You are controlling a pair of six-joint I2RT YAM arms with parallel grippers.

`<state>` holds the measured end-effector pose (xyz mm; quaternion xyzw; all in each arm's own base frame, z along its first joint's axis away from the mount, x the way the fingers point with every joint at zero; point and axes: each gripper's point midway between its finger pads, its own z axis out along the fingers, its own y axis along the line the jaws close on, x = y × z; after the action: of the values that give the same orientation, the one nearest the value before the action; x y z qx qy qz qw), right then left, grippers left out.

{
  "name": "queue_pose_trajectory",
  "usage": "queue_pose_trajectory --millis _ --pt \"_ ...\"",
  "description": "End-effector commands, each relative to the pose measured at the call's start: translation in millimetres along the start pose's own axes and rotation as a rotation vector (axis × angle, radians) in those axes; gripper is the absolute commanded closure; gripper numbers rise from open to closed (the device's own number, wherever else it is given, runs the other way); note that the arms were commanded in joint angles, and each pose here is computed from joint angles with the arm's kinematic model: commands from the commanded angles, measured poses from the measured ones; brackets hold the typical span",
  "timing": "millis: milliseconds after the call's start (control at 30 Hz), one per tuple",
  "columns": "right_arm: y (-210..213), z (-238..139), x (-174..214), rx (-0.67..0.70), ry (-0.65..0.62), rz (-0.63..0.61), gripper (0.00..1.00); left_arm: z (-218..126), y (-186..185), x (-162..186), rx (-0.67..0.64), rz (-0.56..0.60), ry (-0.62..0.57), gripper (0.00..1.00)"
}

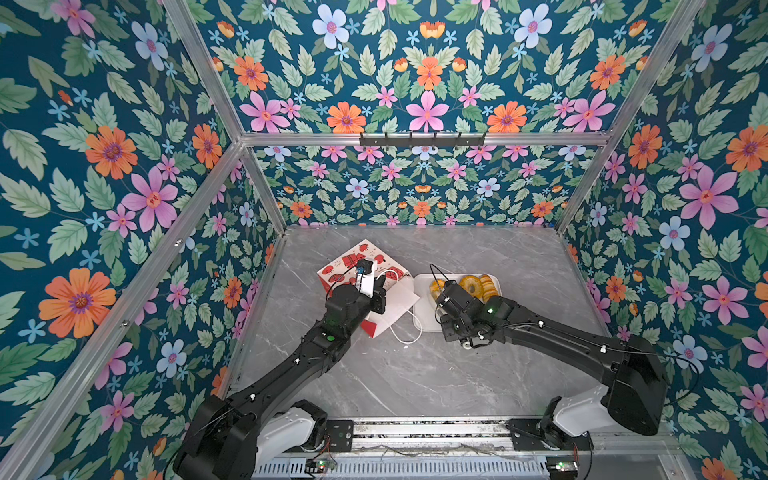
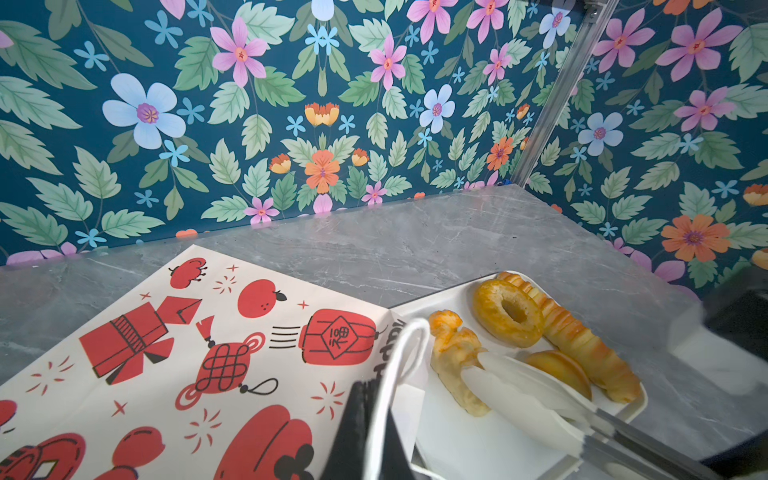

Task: Take the fake bread out of the paper bag
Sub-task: 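Open the tongs and draw them back from the tray with the right gripper, then swing the tongs to the bag opening while the left gripper tilts the bag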

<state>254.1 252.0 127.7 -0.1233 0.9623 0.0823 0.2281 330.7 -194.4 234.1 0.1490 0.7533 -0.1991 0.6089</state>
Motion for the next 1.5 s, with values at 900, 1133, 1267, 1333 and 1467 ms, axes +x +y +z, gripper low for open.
queue_pose_trajectory --millis 900,1133,1267,1333,1467 --pt "4 -9 -28 -0.219 -0.128 0.084 0.65 0 2 -14 -0.009 0.018 -0.027 1.0" --pt "31 -45 -1 -0.311 -0.127 -0.013 0.64 5 -1 -25 -0.002 0.037 -0.034 1.0" --pt "65 -49 9 -0.416 -0.109 -0.049 0.64 7 -2 -31 0.003 0.051 -0.037 1.0" --pt "77 -43 6 -0.464 -0.111 -0.04 0.64 7 -4 -34 0.008 0.052 -0.039 1.0" --pt "97 -29 -12 -0.498 -0.15 -0.056 0.64 10 -6 -37 0.016 0.054 -0.027 1.0"
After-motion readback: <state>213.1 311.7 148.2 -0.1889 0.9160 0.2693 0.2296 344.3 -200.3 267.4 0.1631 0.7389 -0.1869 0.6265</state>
